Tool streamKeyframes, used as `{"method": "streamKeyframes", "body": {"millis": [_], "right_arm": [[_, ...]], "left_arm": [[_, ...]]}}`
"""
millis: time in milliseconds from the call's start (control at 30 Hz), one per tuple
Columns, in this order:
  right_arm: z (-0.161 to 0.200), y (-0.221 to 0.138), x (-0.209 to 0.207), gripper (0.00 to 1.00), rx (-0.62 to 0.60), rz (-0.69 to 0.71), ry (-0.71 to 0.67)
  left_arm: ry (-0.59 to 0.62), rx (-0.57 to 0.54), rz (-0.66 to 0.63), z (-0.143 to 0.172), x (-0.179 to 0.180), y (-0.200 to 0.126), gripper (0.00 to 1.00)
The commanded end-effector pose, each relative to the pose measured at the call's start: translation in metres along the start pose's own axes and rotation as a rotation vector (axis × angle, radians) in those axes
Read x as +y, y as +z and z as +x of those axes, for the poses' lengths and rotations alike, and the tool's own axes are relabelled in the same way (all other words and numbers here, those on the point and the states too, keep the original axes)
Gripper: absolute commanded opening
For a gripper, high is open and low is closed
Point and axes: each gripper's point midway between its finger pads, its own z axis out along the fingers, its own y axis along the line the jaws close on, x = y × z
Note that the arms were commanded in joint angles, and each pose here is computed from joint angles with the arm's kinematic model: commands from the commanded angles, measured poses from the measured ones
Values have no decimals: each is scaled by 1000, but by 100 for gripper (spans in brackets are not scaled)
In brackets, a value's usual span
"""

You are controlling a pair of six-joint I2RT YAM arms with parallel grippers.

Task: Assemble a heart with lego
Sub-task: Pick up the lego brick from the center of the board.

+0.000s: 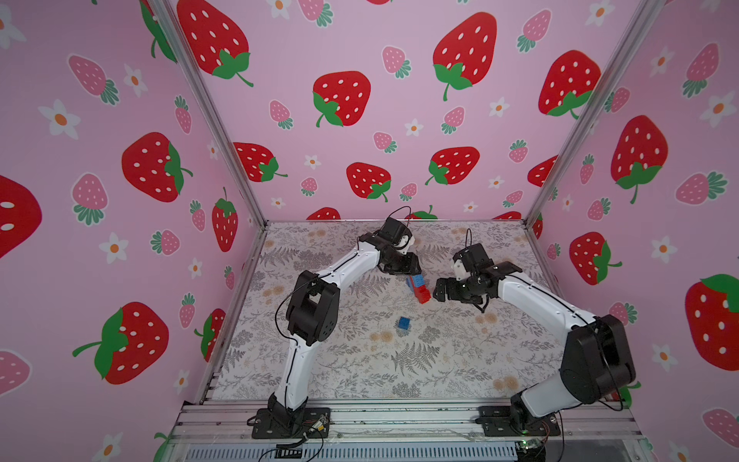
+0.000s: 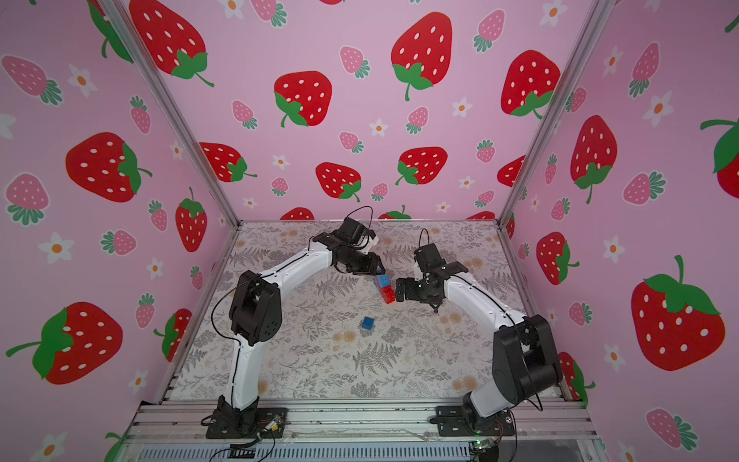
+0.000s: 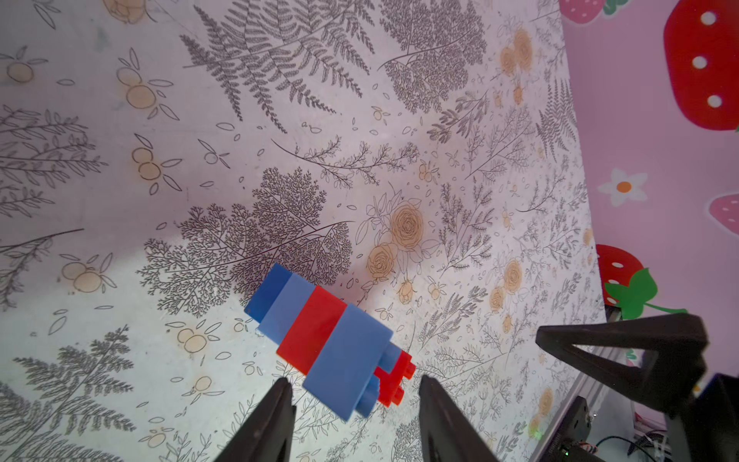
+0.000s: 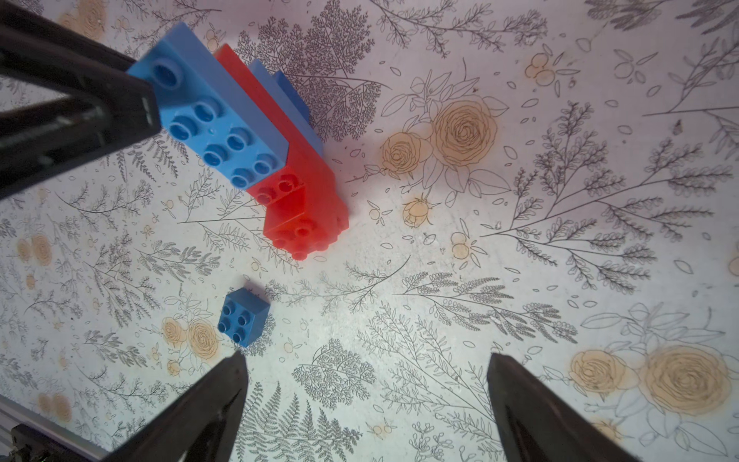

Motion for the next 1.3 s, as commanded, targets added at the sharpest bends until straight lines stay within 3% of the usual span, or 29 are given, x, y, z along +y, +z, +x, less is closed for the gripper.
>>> {"method": "streamKeyframes", "body": {"millis": [0,200,467,767,1067,1267], "right_arm": [[11,5,-7,99,34,36,-3],[11,5,-7,99,40,41,0],[13,1,-10,99,39,53,-2],[12,3,-10,99,44,57,-1],[13,6,-11,99,53,60,0],[12,7,-9,99,61,57,-3]], "left_arm": [[57,-82,56,-21,-18,-21,61],[95,-35,114,-21,-23,-7,65],[106,-23,98,-21,-14,5,53],[99,11,114,-11,-8,13,53],[74,15,122,-9,0,12,40],[-36,12,153,-4,19,2,28]]}}
